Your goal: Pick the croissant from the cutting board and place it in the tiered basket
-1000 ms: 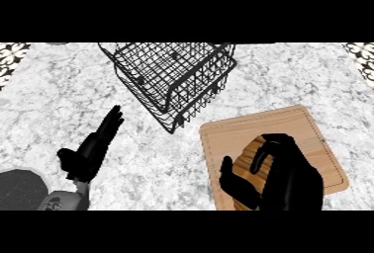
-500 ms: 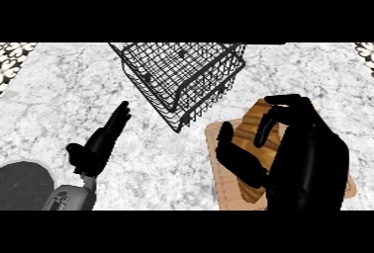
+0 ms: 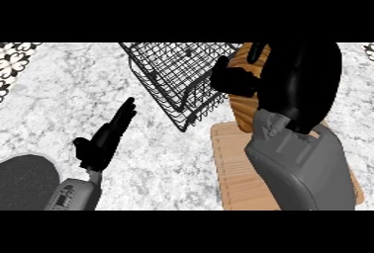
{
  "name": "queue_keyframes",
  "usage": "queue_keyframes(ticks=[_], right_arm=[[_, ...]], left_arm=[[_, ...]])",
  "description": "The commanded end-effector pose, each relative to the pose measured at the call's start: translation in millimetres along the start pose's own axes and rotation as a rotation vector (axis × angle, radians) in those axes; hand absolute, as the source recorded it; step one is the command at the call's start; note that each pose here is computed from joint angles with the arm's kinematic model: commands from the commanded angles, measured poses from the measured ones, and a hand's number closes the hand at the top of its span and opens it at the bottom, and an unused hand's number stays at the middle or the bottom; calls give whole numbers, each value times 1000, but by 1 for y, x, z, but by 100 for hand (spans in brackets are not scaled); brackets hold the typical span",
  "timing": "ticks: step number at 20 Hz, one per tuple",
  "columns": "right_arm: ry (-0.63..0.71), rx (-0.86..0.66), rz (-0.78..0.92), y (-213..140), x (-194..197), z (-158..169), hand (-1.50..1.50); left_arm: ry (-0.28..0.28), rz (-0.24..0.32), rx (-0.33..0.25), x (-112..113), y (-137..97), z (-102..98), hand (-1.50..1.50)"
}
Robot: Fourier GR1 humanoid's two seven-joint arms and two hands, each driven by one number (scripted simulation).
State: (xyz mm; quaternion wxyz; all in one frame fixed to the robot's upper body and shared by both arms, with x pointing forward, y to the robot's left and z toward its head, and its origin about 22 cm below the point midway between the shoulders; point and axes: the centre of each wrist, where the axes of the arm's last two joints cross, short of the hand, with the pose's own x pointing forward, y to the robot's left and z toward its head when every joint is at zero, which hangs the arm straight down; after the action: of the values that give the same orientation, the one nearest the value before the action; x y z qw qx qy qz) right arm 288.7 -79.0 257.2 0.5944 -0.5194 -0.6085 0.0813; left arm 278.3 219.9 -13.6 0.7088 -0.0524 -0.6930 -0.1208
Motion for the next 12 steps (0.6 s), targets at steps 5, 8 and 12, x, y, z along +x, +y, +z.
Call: queue_keyframes(ticks=[5, 8, 12], right_arm=[[239, 102, 23, 17, 62, -58, 150], [241, 145, 29, 26, 78, -71, 150], [234, 150, 8, 52, 83, -82, 150]], left_arm=[[-1, 0, -25, -8, -9, 4, 0], [4, -7, -23, -12, -5, 1, 0], [-21, -26, -32, 4, -4, -9, 0]])
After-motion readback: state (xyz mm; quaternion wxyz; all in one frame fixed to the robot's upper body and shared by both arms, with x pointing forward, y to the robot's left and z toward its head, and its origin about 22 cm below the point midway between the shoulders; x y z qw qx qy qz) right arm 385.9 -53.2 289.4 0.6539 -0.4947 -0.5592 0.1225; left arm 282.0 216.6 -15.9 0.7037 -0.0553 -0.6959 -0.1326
